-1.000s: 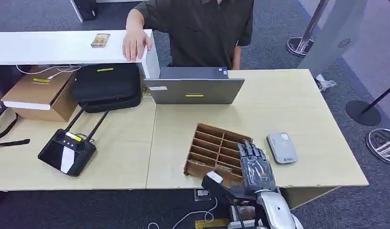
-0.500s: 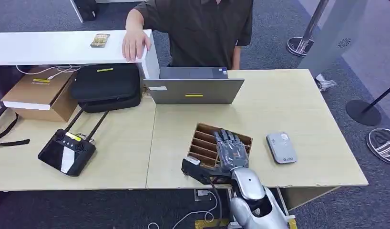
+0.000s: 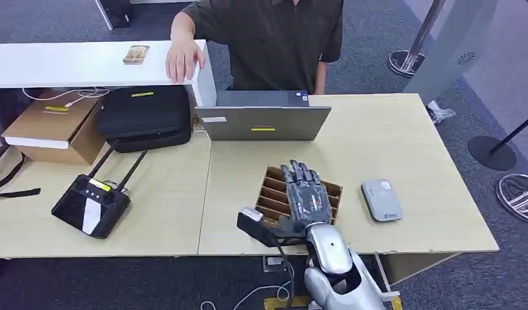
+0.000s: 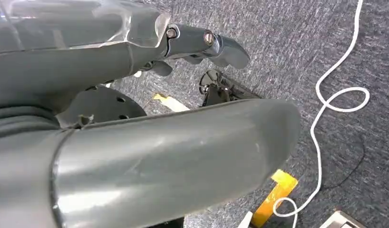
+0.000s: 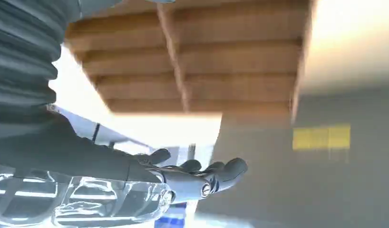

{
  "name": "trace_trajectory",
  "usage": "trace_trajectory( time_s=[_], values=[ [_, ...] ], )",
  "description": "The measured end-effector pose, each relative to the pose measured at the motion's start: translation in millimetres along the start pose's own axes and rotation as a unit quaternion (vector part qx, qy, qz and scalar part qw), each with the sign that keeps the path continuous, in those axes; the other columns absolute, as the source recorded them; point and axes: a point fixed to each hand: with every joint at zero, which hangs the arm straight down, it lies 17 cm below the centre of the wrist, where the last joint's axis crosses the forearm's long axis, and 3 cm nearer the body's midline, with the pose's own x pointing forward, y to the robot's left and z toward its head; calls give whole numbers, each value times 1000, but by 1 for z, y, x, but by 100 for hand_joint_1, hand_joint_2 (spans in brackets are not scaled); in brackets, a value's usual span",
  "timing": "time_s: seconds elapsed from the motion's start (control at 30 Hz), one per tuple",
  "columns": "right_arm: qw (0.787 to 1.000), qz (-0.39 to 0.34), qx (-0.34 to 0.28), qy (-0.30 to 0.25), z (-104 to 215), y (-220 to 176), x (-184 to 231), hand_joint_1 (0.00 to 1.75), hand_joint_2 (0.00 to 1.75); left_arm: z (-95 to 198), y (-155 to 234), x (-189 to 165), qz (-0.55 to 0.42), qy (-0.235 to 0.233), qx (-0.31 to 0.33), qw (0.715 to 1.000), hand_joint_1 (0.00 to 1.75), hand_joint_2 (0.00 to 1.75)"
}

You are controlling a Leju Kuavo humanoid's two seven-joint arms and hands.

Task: Pass the card to the sensor for recognition and then transmit it.

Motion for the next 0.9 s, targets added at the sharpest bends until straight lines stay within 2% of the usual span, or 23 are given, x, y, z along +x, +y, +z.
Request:
trace_trajectory(
  time_s=[0.1, 0.2, 0.43, 0.9],
  values=[
    [999, -1, -48, 14, 0, -36, -8, 0, 175, 0, 2, -1, 0, -1, 2, 1000, 0, 0],
    [999, -6, -34, 33, 6, -41, -22, 0, 175, 0, 2, -1, -1, -2, 1, 1000, 0, 0],
    [999, -4, 24, 34, 29, -21, -33, 0, 175, -1, 4, 1, -11, -6, 3, 1000, 0, 0],
    [997, 8, 72, 39, 59, 10, -49, 0, 175, -1, 7, -3, -13, -8, 1, 1000, 0, 0]
  ],
)
